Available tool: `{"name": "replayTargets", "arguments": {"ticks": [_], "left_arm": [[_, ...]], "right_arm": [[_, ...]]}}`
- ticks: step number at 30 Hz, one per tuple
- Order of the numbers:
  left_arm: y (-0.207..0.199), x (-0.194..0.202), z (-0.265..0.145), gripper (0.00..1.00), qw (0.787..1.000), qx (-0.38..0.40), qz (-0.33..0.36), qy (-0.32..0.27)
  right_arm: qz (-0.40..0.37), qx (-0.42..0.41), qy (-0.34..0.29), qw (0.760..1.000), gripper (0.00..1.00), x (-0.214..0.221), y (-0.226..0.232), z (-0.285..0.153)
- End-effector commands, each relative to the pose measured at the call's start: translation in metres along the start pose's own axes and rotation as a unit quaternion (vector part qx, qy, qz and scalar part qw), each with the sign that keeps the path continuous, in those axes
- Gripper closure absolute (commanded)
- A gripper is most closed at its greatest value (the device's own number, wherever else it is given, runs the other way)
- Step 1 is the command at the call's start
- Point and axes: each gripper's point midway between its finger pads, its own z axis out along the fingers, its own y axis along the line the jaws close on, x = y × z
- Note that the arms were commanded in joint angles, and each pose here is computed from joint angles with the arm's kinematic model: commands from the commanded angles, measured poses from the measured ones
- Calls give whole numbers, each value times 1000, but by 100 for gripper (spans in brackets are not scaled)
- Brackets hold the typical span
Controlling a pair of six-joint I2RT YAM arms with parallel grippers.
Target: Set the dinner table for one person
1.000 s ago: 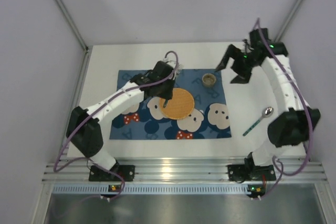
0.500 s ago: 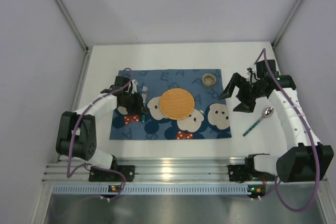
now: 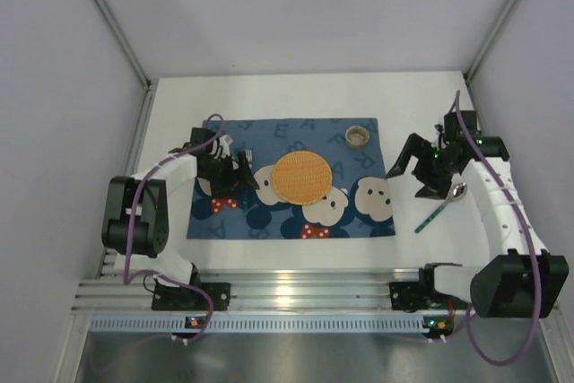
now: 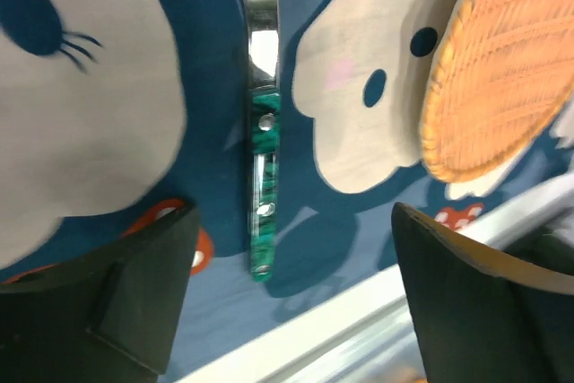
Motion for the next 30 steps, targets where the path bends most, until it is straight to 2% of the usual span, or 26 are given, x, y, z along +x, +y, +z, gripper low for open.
{"name": "replayTargets", "arguments": {"ticks": [1,7,9,13,18,26,30], "left_arm": [[-17,-19,-22,2,999,17,30,-40],[-36,-15,-52,2,997,33,35,-54],[-47,-10,-62,2,996,57,43,-59],[-53,0,-69,2,994,77,47,-61],[-56,1,-72,2,993,85,50,-66],[-53,0,-77,2,994,67,53,-71],[-53,1,-77,2,994,67,45,-72]], "right_arm": [[10,75,-34,997,0,-21,-34,-1],[119,198,-36,972,0,-38,-115,-5],[152,221,-17,963,0,-35,-138,1],[162,263,0,951,0,-32,-166,19],[186,288,21,939,18,-34,-183,45],[186,287,32,939,47,-42,-192,76],[179,283,42,941,52,-35,-195,90]]}}
